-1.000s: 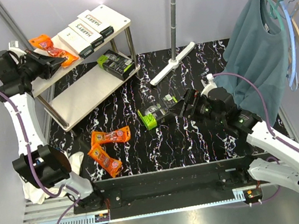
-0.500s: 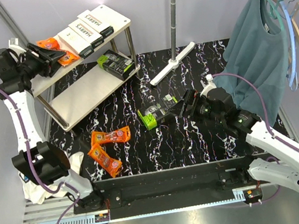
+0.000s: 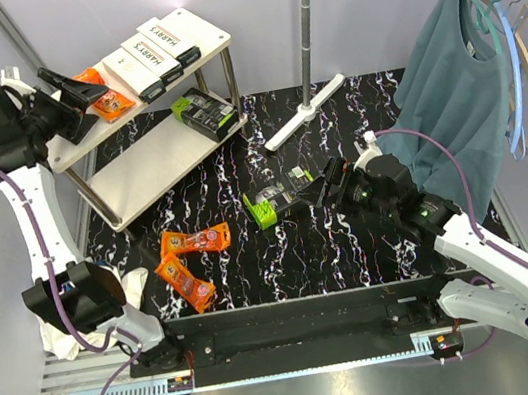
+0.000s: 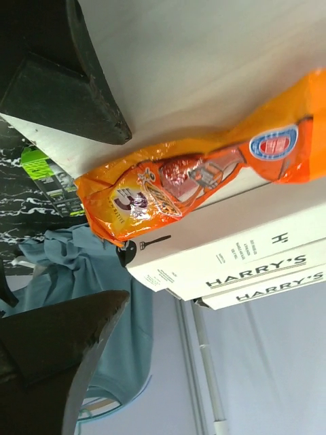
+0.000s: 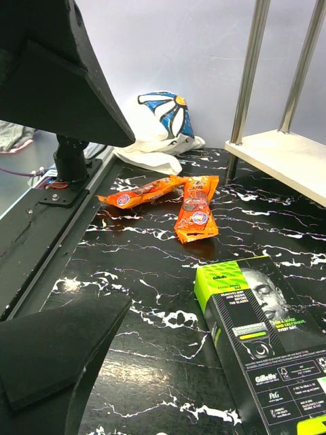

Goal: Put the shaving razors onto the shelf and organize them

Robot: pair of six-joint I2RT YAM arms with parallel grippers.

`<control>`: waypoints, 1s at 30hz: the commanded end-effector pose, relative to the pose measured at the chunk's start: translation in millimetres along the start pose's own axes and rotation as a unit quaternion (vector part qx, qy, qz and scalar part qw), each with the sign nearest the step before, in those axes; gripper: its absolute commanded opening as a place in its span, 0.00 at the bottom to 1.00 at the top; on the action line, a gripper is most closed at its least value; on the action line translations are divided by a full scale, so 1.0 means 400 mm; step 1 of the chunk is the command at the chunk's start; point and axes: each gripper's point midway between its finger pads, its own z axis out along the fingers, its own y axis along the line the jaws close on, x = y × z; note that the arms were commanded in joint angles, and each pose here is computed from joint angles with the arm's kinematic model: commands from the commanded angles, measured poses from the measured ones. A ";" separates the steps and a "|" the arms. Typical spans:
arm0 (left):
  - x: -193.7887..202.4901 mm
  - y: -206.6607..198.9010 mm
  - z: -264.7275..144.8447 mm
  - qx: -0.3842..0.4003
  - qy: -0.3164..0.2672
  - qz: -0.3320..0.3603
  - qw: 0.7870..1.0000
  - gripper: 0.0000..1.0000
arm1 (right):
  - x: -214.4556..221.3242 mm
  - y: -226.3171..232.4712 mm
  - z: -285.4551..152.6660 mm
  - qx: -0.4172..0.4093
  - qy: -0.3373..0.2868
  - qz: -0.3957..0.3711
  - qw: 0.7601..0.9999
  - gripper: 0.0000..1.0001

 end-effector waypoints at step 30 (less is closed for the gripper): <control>0.426 -0.029 -0.211 -0.021 0.073 0.131 0.989 0.99 | 0.037 0.015 0.047 -0.021 0.045 0.001 0.999 1.00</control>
